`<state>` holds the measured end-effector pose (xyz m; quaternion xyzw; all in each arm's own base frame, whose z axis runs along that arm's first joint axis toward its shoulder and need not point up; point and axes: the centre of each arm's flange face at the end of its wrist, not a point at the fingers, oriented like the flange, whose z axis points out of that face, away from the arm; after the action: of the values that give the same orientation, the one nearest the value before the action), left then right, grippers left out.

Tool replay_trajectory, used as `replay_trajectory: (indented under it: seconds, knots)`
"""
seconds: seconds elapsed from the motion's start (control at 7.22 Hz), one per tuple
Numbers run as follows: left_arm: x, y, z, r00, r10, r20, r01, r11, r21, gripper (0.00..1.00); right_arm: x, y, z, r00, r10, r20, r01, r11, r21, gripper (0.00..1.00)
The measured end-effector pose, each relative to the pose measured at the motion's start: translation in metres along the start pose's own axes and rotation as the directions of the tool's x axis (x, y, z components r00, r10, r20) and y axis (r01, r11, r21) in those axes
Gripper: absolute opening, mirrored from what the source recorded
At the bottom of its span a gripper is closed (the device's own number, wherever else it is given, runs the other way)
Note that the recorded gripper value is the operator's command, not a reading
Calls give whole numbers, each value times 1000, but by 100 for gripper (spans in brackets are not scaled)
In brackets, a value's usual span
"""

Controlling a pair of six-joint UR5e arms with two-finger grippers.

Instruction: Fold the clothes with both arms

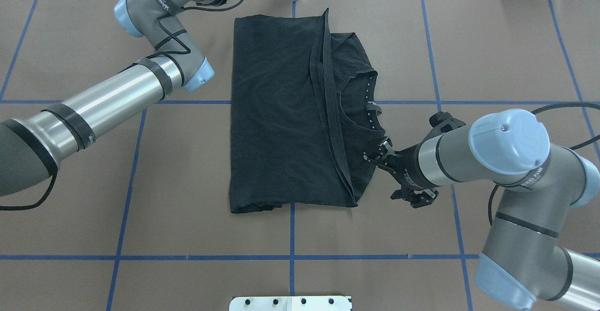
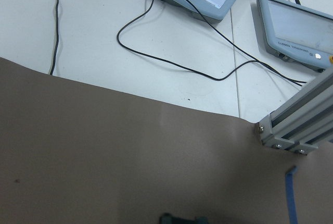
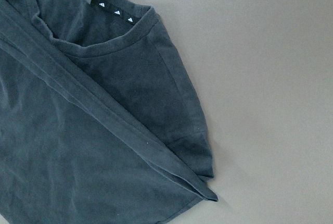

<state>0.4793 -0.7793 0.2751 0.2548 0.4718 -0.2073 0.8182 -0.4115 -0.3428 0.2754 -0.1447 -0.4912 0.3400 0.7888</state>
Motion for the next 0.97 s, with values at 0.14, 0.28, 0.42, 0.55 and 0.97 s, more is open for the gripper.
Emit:
replay_trajectory:
  seconds: [0.14, 0.28, 0.42, 0.55, 0.97]
  knots:
    - [1, -6, -8, 1000, 0, -16, 0, 1000, 2, 81, -9, 4, 18, 1000, -24, -10, 24, 1000, 5, 100]
    - [-3, -7, -20, 999, 1, -34, -1, 1000, -8, 81, -13, 6, 32, 997, -70, -26, 70, 998, 6, 98]
    - [-14, -2, -37, 999, 0, -45, -2, 999, -35, 81, -13, 9, 41, 986, -162, -50, 162, 987, 4, 95]
    - [-28, 6, -53, 999, 0, -54, -3, 998, -64, 81, -13, 15, 48, 958, -273, -89, 274, 962, -2, 88]
    - [-64, 28, -83, 997, -5, -80, -3, 995, -101, 81, -9, 44, 75, 792, -582, -185, 589, 808, -19, 70]
